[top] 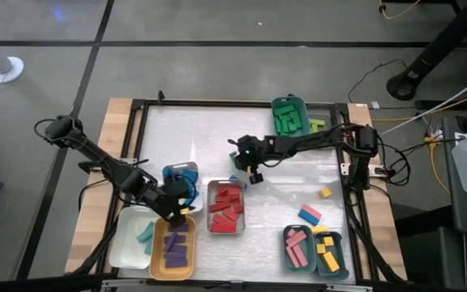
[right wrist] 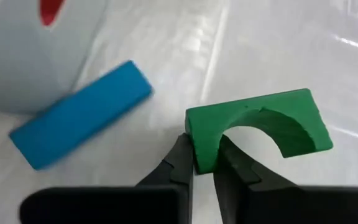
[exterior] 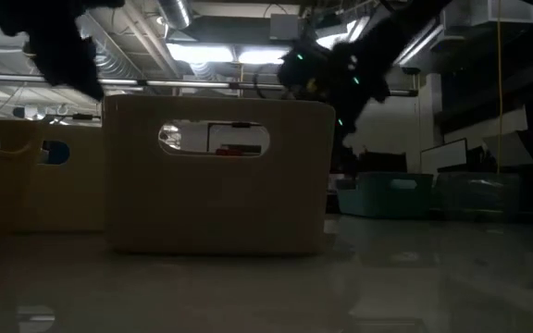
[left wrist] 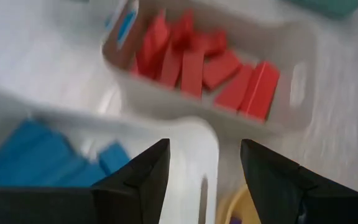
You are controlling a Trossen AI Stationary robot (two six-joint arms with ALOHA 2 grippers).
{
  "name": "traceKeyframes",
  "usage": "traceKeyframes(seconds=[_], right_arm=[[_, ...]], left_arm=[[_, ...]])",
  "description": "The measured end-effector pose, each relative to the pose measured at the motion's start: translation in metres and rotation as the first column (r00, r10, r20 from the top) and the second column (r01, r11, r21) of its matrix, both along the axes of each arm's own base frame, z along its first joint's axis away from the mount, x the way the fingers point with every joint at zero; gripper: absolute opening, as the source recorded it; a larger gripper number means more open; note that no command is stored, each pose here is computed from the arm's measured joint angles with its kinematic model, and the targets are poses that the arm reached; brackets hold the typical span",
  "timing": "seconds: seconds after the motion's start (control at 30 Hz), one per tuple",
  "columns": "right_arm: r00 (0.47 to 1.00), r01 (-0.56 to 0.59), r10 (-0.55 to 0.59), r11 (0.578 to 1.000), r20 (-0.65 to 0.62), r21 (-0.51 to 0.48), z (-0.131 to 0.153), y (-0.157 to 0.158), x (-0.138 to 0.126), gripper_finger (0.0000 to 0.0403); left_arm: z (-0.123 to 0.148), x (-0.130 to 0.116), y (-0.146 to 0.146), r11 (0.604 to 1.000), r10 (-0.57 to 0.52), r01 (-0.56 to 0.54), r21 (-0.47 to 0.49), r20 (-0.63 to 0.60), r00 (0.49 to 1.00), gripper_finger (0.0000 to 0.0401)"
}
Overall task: Sort blocks
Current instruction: Put the green block into the top green bin
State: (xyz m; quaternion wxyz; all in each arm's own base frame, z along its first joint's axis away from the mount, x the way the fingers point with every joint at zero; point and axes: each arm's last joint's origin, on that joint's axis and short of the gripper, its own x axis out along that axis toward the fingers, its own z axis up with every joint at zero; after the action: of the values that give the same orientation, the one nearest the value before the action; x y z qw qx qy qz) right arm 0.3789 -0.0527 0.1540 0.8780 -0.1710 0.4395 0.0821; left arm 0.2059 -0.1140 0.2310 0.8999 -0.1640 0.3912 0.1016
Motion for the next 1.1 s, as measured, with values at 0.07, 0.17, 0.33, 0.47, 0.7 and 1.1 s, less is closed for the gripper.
traceKeyframes(seconds=[0.07,0.17,0.33,0.47,0.7,1.1], right_arm=[[0.999,-0.003,0.001,0.999,-0.055,-0.044,0.016,-0.002,0.005,0.0036],[0.990,-0.005,-0.011,0.994,-0.142,-0.113,0.042,-0.005,0.010,0.0036],[0.959,0.013,-0.072,0.977,-0.273,-0.212,0.085,-0.008,0.008,0.0039],[0.916,0.032,-0.131,0.966,-0.379,-0.256,0.108,-0.009,-0.002,0.0038],[0.763,0.169,-0.286,0.954,-0.580,-0.248,0.109,-0.033,-0.032,0.0038],[0.581,0.468,-0.533,0.837,-0.615,-0.283,0.092,-0.134,-0.081,0.0045]], left_arm=[[0.003,0.005,0.001,0.999,-0.011,0.010,0.031,0.050,0.999,0.0184],[0.008,0.012,0.005,0.997,-0.036,0.028,0.073,0.107,0.994,0.0184],[0.011,0.021,0.017,0.978,-0.096,0.069,0.196,0.130,0.987,0.0184],[0.012,0.027,0.032,0.952,-0.114,0.077,0.295,0.112,0.987,0.0184],[0.015,0.036,0.051,0.943,-0.071,0.023,0.331,0.133,0.989,0.0184],[0.015,0.038,0.058,0.938,-0.061,0.014,0.346,0.124,0.990,0.0184]])
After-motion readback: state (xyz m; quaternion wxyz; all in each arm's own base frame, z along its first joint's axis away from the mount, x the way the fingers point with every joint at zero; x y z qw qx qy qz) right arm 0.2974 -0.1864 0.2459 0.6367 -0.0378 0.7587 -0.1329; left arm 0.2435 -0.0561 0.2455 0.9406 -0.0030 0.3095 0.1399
